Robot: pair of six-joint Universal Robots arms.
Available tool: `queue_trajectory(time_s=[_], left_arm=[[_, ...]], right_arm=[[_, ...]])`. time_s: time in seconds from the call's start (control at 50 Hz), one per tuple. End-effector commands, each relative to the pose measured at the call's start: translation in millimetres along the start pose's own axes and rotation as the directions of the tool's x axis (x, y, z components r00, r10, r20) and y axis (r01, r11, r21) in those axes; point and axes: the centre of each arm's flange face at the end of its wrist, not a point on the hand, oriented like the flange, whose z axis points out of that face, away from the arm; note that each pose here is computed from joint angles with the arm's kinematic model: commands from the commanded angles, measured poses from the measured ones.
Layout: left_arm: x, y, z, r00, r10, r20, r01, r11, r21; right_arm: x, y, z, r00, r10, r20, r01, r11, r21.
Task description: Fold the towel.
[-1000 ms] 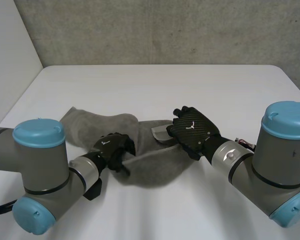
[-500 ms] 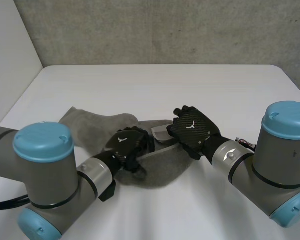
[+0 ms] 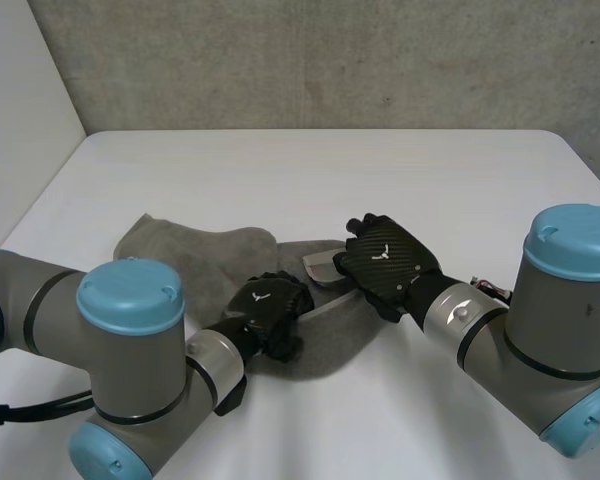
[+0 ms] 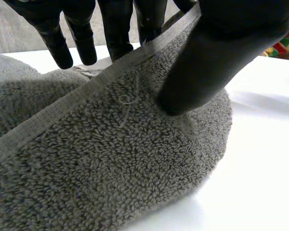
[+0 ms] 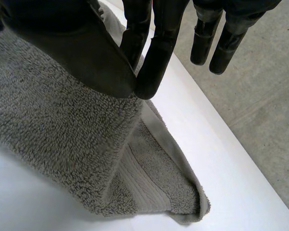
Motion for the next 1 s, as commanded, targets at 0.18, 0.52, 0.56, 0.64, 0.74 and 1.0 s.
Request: queue_trajectory(time_s=[0.18,0.52,0.56,0.64,0.74,1.0], left_arm=[[-10.6,-30.4,-21.5,1.0,-0.009,0.026,0.007,0.996,0.085],[-10.8,-19.0,-33.7,0.997,0.072,0.033,-0.073,0.997,0.03],[-10.5,-18.7,-35.3,0.997,0.071,0.033,-0.072,0.997,0.028],[-8.5,-17.6,-39.8,0.997,0.073,0.021,-0.074,0.997,0.026],[-7.9,-20.0,-44.3,0.997,0.075,0.016,-0.075,0.997,0.035],[-18.3,-22.6,-48.0,0.989,0.135,0.052,-0.137,0.99,0.036]], right_arm=[[-18.5,-4.5,-11.6,0.991,0.016,0.131,-0.019,1.0,0.02],[-23.5,-1.5,-6.6,0.984,0.022,0.176,-0.029,0.999,0.037],[-24.1,2.8,-1.9,0.984,0.028,0.174,-0.033,0.999,0.023],[-23.5,4.7,2.3,0.984,0.03,0.176,-0.034,0.999,0.021],[-25.2,7.6,4.9,0.981,0.037,0.192,-0.042,0.999,0.018],[-29.4,8.2,3.2,0.966,0.009,0.257,-0.022,0.999,0.049]])
